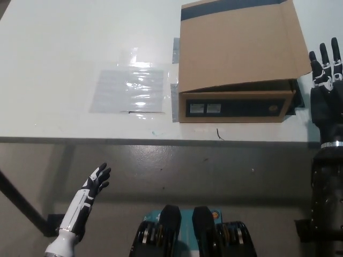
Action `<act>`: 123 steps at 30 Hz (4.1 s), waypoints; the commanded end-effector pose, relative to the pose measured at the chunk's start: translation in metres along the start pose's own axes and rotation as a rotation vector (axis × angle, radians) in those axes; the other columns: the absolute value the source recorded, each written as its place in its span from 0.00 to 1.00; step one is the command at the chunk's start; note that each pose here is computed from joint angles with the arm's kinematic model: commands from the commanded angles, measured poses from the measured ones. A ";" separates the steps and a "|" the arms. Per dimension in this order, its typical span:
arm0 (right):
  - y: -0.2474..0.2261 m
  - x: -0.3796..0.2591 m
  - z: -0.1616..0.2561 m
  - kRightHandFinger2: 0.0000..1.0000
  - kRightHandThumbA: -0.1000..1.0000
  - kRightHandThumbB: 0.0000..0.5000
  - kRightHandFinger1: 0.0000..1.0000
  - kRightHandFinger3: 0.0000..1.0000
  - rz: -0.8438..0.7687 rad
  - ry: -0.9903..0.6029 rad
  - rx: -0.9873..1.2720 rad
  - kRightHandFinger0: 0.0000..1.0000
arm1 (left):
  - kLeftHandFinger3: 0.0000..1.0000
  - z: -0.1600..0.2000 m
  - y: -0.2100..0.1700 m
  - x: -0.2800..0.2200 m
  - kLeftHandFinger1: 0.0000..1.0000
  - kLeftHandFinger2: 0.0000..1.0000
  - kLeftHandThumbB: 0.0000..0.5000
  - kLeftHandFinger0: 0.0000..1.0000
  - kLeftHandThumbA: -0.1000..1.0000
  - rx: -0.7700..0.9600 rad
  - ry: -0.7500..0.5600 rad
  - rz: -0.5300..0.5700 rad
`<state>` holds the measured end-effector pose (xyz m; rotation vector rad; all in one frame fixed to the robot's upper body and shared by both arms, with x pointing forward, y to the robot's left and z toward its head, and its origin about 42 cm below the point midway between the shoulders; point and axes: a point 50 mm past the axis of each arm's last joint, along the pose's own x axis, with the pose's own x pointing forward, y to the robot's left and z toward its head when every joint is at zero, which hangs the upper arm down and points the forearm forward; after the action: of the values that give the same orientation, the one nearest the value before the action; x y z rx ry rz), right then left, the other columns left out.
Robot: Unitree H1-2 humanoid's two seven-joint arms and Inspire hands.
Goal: A small storage box is placed at the center of the table and the robot uses its right hand to slide under its lid and push it upwards to open it
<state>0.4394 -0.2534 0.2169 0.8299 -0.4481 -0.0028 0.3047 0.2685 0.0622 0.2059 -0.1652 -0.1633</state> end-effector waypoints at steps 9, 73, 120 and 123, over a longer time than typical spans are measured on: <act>0.022 0.022 0.037 1.00 1.00 0.61 1.00 1.00 0.067 -0.168 -0.149 1.00 | 1.00 0.010 0.004 0.005 1.00 1.00 1.00 1.00 1.00 0.012 -0.066 -0.017; 0.047 0.012 -0.010 1.00 1.00 0.57 1.00 1.00 0.132 -0.029 -0.021 1.00 | 1.00 0.012 0.007 0.010 1.00 1.00 1.00 1.00 1.00 0.020 -0.071 -0.021; 0.084 0.024 -0.047 1.00 1.00 0.65 1.00 1.00 -0.014 0.107 0.616 1.00 | 1.00 0.015 0.008 0.015 1.00 1.00 1.00 1.00 1.00 0.021 -0.085 -0.025; 0.091 0.026 -0.048 1.00 1.00 0.64 1.00 1.00 0.006 0.109 0.631 1.00 | 1.00 0.015 0.008 0.016 1.00 1.00 1.00 1.00 1.00 0.027 -0.083 -0.025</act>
<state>0.4564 -0.1884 0.2318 1.3859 -0.3736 0.0747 0.3090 0.2671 0.0656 0.2099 -0.1749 -0.1855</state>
